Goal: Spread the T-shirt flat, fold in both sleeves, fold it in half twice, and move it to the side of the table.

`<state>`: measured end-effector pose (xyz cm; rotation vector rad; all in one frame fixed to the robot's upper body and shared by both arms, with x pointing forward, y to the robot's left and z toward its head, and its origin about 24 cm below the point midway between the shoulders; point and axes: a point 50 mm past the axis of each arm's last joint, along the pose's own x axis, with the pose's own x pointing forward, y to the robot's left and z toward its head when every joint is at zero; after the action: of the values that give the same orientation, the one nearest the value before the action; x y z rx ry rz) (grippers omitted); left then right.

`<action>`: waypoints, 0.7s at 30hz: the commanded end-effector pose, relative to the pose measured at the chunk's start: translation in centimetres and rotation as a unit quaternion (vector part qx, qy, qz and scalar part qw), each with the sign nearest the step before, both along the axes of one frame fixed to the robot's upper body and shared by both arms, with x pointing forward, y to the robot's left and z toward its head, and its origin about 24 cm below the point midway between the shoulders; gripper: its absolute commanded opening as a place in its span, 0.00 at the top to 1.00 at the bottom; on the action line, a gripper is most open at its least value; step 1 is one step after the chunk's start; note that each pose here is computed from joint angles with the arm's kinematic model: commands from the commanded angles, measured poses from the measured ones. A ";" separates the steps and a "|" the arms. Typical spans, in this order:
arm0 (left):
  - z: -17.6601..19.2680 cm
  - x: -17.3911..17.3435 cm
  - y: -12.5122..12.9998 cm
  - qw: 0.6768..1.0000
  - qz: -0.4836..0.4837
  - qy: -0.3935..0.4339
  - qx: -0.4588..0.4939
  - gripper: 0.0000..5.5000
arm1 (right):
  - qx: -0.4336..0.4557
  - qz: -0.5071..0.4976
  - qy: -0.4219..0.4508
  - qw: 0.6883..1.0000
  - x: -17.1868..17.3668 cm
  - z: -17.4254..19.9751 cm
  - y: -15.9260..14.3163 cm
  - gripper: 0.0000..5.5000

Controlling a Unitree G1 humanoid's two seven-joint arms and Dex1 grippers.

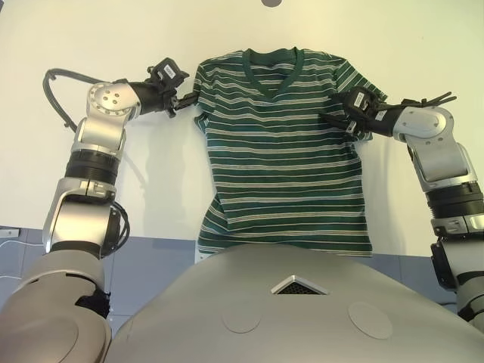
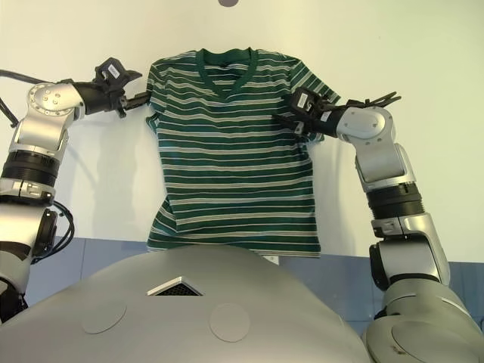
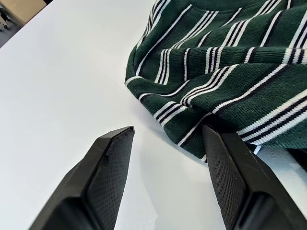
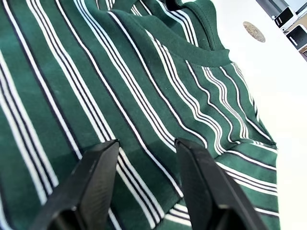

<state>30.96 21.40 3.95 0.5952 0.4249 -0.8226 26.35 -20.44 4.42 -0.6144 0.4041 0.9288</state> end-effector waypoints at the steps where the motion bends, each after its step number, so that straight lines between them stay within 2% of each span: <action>1: -0.5 1.1 2.3 0.996 0.036 0.008 0.083 0.54 | -0.062 0.011 0.030 0.998 -0.9 -1.8 -0.5 0.61; 4: 2.7 4.6 1.6 0.995 0.054 -0.035 0.081 0.54 | -0.110 0.004 -0.007 0.994 -0.1 -2.2 -1.0 0.61; 7: 2.5 5.5 0.6 0.995 0.050 -0.037 0.084 0.54 | -0.087 -0.007 -0.072 0.994 1.5 -1.0 0.3 0.61; 11: 4.3 5.1 3.5 0.993 0.091 -0.079 0.022 0.54 | -0.063 -0.045 -0.097 0.992 2.0 -0.5 -0.2 0.61; 14: 5.2 4.0 4.7 0.984 0.127 -0.110 -0.056 0.54 | 0.021 -0.124 -0.092 0.988 2.1 0.4 -1.3 0.61; 17: 3.5 1.1 3.8 0.960 0.177 -0.045 -0.214 0.54 | 0.108 -0.216 -0.092 0.966 3.0 1.5 -3.1 0.61; 19: 1.8 -0.6 3.2 0.925 0.218 0.026 -0.309 0.54 | 0.128 -0.243 -0.084 0.958 3.2 1.4 -3.7 0.61; 21: 0.7 -1.8 2.8 0.895 0.243 0.083 -0.365 0.54 | 0.135 -0.245 -0.075 0.957 3.3 1.2 -3.7 0.61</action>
<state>30.05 24.42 5.18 -0.1489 0.3264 -0.5078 29.00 -24.26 5.28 -0.3428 0.2744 0.4540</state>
